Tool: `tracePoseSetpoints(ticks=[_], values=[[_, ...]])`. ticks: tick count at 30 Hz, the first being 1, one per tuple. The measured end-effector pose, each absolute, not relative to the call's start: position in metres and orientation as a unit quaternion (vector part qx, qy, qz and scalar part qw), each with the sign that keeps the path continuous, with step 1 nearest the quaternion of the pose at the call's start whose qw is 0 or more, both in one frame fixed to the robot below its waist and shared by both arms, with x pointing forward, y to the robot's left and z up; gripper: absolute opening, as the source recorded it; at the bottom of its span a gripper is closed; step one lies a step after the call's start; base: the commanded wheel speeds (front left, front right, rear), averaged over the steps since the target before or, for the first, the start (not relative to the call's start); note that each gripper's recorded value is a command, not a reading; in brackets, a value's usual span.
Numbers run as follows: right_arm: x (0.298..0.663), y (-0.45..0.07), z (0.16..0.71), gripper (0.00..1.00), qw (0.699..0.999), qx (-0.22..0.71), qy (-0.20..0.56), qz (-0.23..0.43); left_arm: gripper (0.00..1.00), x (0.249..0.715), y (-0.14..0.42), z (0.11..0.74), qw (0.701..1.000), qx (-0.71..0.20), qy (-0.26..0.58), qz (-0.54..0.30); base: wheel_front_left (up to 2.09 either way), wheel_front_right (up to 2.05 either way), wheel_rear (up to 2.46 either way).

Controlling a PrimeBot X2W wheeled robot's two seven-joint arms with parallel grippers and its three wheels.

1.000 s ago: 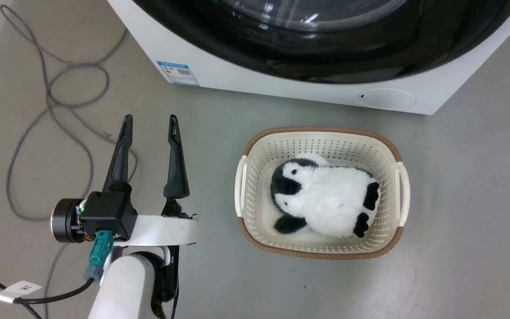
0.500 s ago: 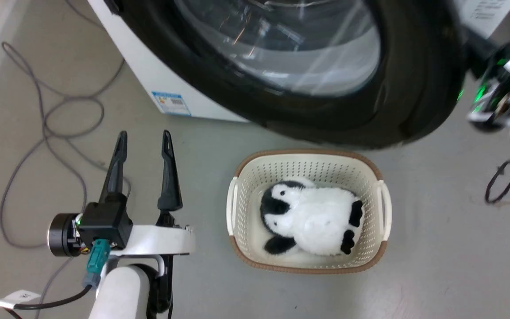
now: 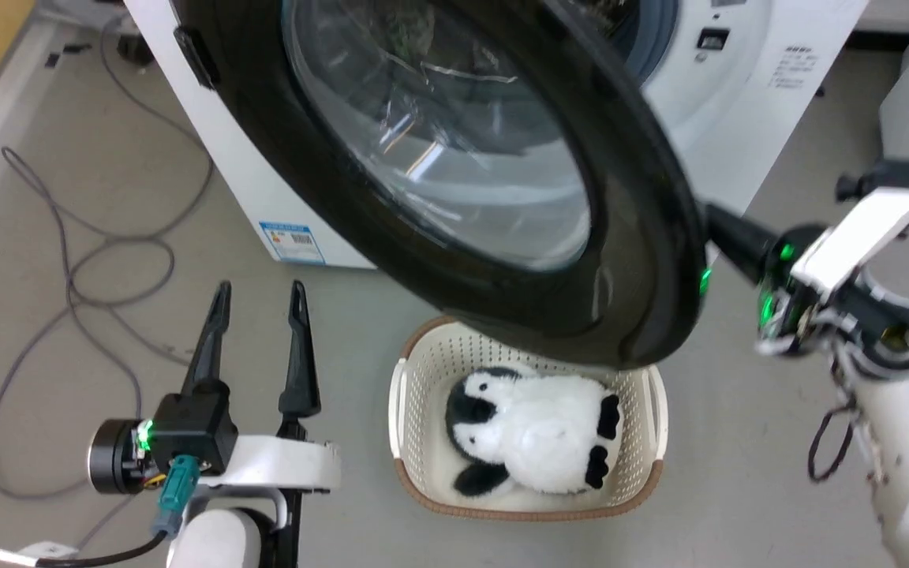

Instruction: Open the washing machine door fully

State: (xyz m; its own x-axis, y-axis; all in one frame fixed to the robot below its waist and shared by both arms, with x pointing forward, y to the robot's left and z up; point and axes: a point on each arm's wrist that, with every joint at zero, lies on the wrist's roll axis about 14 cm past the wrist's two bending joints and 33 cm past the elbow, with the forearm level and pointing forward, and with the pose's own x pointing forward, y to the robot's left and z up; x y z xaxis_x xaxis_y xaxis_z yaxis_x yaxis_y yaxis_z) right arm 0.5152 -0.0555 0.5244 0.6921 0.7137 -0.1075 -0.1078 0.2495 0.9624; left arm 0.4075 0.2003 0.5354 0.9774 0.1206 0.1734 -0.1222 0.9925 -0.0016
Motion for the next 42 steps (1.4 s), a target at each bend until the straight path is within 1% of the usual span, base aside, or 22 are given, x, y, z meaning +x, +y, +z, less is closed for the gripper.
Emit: tracePoseSetpoints(ticks=[11,12,24,25,33,37,38,42], values=[[0.455,-0.022,0.517,0.0,0.722,0.525,0.315,0.322,1.0,0.386,0.202,0.533,0.995,0.007,-0.08,0.063,0.0,0.0,0.0],[0.44,-0.012,0.518,0.0,0.714,0.525,0.32,0.336,1.0,0.382,0.204,0.532,0.995,0.006,-0.078,0.065,0.0,0.0,0.0],[0.374,0.029,0.516,0.0,0.67,0.534,0.35,0.38,1.0,0.364,0.208,0.529,0.995,0.008,-0.072,0.071,0.0,0.0,0.0],[0.365,0.035,0.514,0.0,0.662,0.536,0.356,0.385,1.0,0.362,0.208,0.528,0.995,0.007,-0.07,0.069,0.0,0.0,0.0],[0.336,0.049,0.512,0.0,0.645,0.537,0.37,0.4,1.0,0.363,0.206,0.525,0.996,0.009,-0.066,0.065,0.0,0.0,0.0],[0.337,0.045,0.517,0.0,0.656,0.542,0.348,0.394,1.0,0.361,0.204,0.522,0.996,0.008,-0.062,0.062,0.0,0.0,0.0],[0.345,0.035,0.524,0.0,0.675,0.55,0.314,0.378,1.0,0.36,0.202,0.522,0.996,0.008,-0.061,0.06,0.0,0.0,0.0],[0.367,0.003,0.548,0.0,0.731,0.552,0.215,0.338,1.0,0.358,0.2,0.524,0.996,0.006,-0.064,0.057,0.0,0.0,0.0]])
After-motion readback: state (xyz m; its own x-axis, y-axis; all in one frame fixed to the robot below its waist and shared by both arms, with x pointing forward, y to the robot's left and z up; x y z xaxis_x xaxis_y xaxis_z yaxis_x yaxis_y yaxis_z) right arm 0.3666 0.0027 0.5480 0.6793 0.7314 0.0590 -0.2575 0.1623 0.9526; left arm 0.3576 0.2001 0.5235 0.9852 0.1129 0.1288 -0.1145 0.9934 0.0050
